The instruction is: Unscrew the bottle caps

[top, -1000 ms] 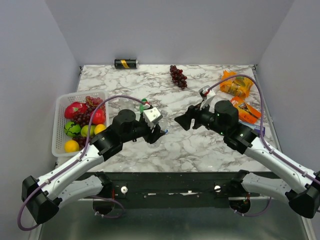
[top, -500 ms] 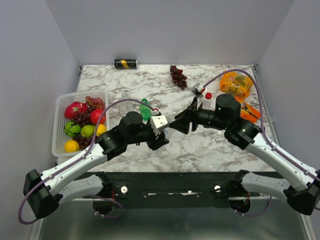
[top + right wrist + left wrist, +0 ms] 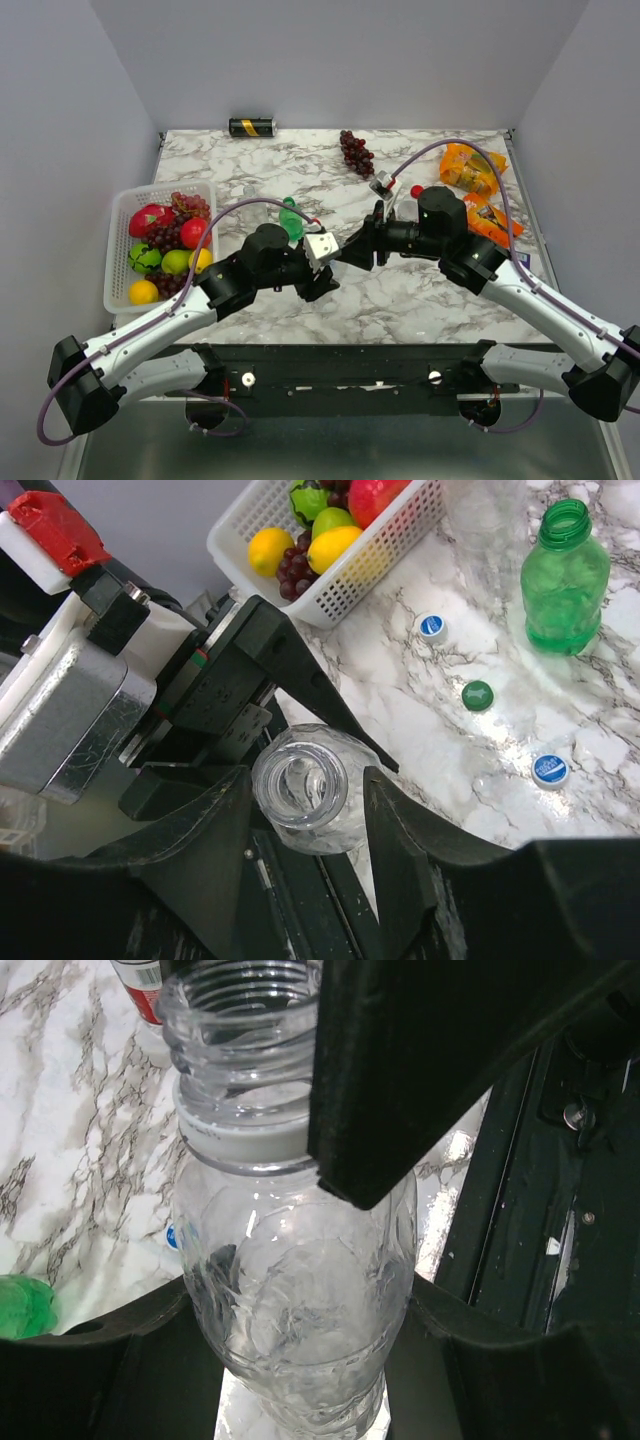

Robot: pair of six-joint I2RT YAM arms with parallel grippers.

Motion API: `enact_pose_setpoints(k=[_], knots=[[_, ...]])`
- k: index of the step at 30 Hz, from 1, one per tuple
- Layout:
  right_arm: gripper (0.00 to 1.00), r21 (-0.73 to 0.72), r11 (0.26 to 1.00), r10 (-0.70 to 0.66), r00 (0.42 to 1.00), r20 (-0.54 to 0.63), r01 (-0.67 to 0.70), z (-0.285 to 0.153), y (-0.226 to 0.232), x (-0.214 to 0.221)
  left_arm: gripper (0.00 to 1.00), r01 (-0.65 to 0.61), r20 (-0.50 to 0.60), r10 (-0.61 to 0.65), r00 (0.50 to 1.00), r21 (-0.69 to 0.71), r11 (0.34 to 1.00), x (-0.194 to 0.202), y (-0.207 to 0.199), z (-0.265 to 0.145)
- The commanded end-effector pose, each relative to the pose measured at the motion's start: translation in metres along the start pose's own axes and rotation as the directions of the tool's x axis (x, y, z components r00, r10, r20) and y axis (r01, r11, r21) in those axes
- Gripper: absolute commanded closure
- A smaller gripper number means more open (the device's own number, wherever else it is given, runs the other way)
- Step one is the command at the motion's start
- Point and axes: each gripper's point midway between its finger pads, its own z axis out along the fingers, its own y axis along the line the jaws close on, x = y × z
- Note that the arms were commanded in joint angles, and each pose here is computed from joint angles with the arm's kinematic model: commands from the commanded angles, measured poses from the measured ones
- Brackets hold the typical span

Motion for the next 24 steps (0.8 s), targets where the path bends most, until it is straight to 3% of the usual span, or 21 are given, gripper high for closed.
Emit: enact_pose_setpoints(k=[1,2,8,9,10,13,15,24], knots=[[0.46,-0.035,0.999,-0.016,1.000,-0.021,0.015,0.005,0.007,0.001,0.69,-0.023,0.022,0.023,1.000,0.008,1.000,-0.013,-0.002,-0.001],[0.48,-0.033,0.999,-0.016,1.000,-0.023,0.015,0.006,0.006,0.003,0.69,-0.022,0.019,0.022,1.000,0.008,1.000,-0.013,-0.002,-0.001],[0.79,-0.007,1.000,-0.027,0.999,-0.022,0.027,0.010,0.000,0.004,0.67,-0.019,0.009,0.020,1.000,-0.011,1.000,-0.010,0.002,0.001],[0.92,0.007,0.999,-0.031,0.999,-0.016,0.031,0.009,-0.003,0.004,0.63,-0.018,0.010,0.019,1.000,-0.014,1.000,-0.010,0.002,0.001],[0.97,0.024,0.999,-0.031,0.999,-0.013,0.032,0.008,-0.006,0.004,0.48,-0.020,0.011,0.021,1.000,-0.017,1.000,-0.010,0.003,0.001],[0.99,0.137,0.990,-0.038,0.999,0.007,0.036,0.005,-0.026,0.004,0.12,-0.013,0.024,0.014,1.000,-0.019,1.000,-0.012,0.002,-0.001],[0.99,0.249,0.967,-0.056,0.998,0.023,0.048,0.001,-0.046,0.001,0.02,-0.012,0.033,0.013,0.999,-0.021,1.000,-0.014,0.003,-0.001],[0.99,0.497,0.865,-0.135,0.985,0.108,0.064,-0.017,-0.086,-0.034,0.01,0.021,0.029,-0.019,0.999,-0.072,0.997,-0.015,0.017,-0.004]])
